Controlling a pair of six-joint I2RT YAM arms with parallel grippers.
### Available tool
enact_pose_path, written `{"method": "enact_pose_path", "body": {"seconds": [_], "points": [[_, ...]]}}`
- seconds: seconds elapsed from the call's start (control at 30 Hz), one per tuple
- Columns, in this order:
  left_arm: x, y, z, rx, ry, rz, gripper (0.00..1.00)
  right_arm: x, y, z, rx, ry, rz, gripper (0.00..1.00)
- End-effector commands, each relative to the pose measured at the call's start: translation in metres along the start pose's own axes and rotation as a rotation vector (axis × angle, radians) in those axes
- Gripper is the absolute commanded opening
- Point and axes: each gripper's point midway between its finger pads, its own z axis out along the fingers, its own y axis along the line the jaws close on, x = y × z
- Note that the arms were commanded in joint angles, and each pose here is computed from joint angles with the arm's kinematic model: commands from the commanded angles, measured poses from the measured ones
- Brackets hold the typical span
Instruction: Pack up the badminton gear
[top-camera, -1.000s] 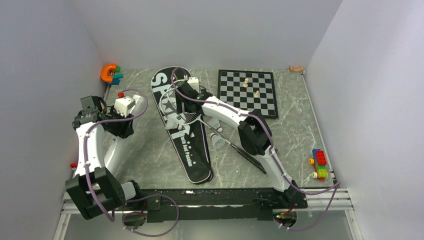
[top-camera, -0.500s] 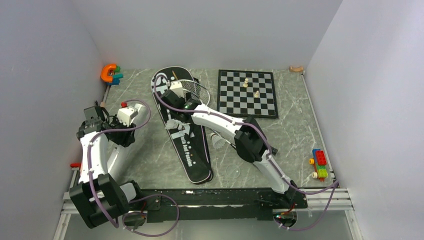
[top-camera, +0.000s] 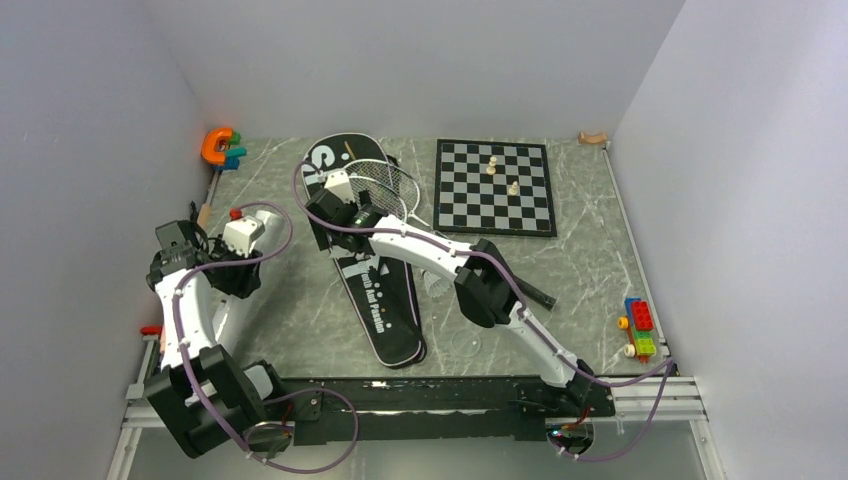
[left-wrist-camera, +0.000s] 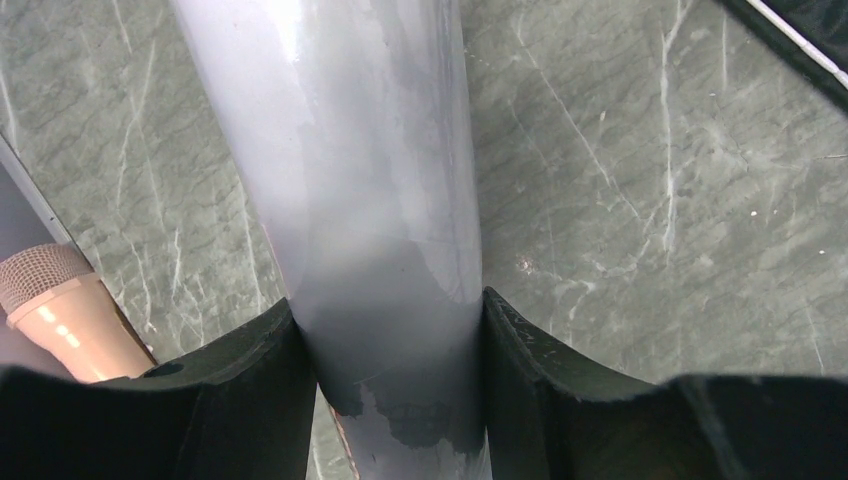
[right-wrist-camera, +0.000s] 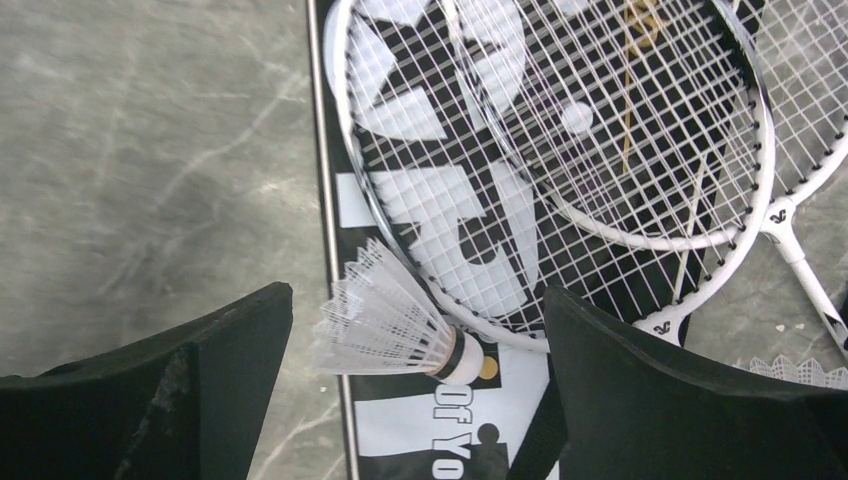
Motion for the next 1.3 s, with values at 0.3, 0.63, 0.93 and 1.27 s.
{"method": "enact_pose_path", "body": {"seconds": [0.3,0.63,0.93,1.27], "points": [[-0.017,0.011,-0.014,-0.006,-0.083,0.022,0.16,0.002,-0.018,-0.004,0.111,-0.023,-0.075,0.86],[-0.023,0.004,-0.013,0.05,-0.106,0.025,0.19,0.002,-0.043,-0.028,0.199,-0.055,-0.106,0.42],[-0.025,-0.026,0.004,0.087,-0.056,0.156,0.21,-0.019,-0.07,-0.069,0.254,-0.109,-0.072,0.15],[-0.04,-0.071,0.015,0.185,-0.176,0.34,0.24,-0.046,-0.127,-0.129,0.134,-0.148,0.147,0.0]]}}
